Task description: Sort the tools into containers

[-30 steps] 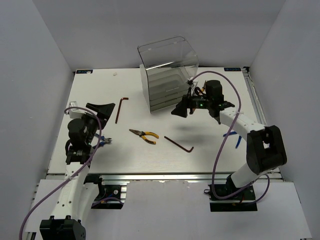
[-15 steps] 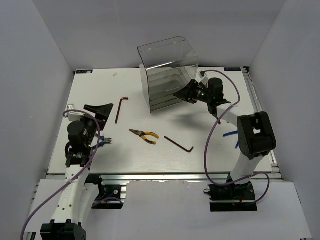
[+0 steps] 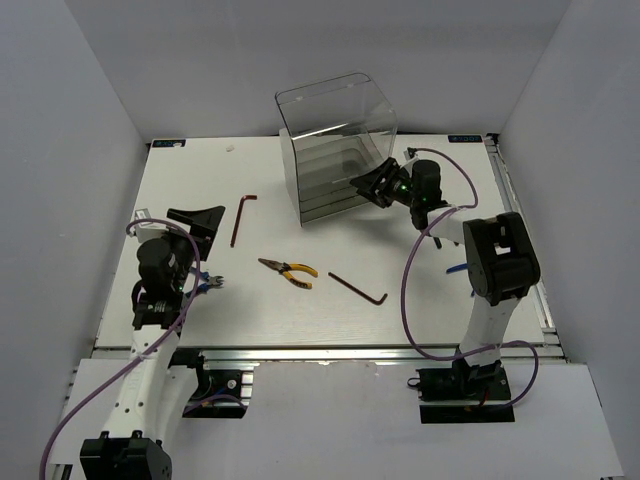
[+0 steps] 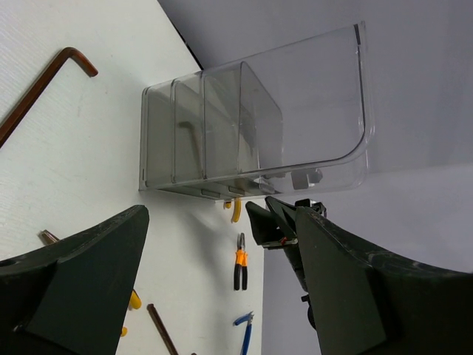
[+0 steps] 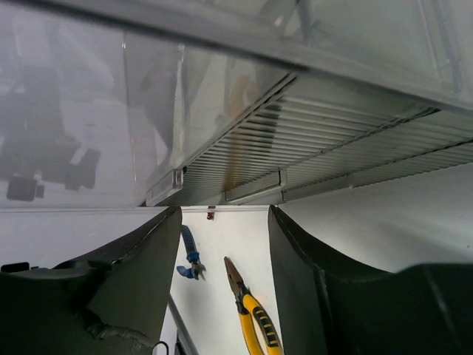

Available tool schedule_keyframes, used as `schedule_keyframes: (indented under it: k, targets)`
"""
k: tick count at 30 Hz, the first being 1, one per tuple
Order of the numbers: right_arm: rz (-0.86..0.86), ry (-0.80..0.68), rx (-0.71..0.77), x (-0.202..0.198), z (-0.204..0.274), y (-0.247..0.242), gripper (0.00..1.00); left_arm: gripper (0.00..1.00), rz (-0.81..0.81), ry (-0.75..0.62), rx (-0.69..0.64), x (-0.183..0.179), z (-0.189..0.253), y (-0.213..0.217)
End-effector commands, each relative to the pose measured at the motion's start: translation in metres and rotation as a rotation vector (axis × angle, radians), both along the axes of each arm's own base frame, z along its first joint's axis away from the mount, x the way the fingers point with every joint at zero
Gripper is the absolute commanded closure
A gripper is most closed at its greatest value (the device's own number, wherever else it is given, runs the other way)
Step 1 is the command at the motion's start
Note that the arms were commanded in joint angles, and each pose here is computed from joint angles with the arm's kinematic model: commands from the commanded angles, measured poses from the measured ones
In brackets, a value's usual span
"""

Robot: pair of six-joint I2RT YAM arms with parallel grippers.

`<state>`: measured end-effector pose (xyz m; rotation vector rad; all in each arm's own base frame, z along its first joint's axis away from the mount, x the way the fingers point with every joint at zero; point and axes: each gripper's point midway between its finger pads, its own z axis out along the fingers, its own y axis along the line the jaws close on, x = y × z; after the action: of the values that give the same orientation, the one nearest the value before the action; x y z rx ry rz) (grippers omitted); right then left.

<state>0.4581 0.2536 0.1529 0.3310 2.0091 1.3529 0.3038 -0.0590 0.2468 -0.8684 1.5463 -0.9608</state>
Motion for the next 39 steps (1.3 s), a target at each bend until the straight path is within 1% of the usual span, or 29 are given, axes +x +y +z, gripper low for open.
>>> schedule_keyframes:
  k: [1,7,11,17,20,23,24,27,30,31,35,39]
  targets:
    - [-0.033,-0.111,0.065,0.020,0.040,0.001,0.44,0.09,0.015,-0.042,-0.003,0.003,0.015,0.002]
    - [-0.021,-0.160,0.099,0.021,0.057,0.003,0.48,0.09,0.014,-0.026,0.000,0.003,0.009,0.002]
    - [-0.012,-0.167,0.115,0.017,0.065,0.004,0.49,0.09,0.012,-0.024,0.001,0.002,0.006,0.002]
    - [-0.030,-0.120,0.112,0.027,0.052,0.005,0.48,0.09,0.010,-0.018,-0.008,0.003,0.002,0.001]
    - [-0.035,-0.129,0.119,0.031,0.053,0.006,0.50,0.09,0.005,-0.014,-0.004,0.003,0.003,0.001]
    - [-0.031,-0.149,0.126,0.033,0.059,0.006,0.59,0.09,0.008,-0.010,-0.004,0.004,0.003,0.001]
    - [-0.028,-0.149,0.126,0.033,0.058,0.007,0.66,0.09,0.009,-0.011,-0.005,0.003,0.003,0.001]
    - [-0.024,-0.148,0.126,0.034,0.057,0.008,0.78,0.09,0.012,-0.013,-0.011,0.002,0.003,0.002]
    - [-0.020,-0.159,0.130,0.033,0.058,0.008,0.86,0.09,0.012,-0.013,-0.011,0.001,0.003,0.001]
    - [-0.017,-0.162,0.130,0.032,0.058,0.008,0.91,0.10,0.012,-0.010,-0.011,0.001,0.002,0.001]
    - [-0.010,-0.177,0.138,0.023,0.068,0.005,0.99,0.10,-0.006,-0.005,-0.019,0.001,0.000,-0.002]
    - [-0.004,-0.168,0.145,0.009,0.074,-0.001,1.00,0.12,-0.049,-0.019,-0.057,0.003,0.000,-0.010]
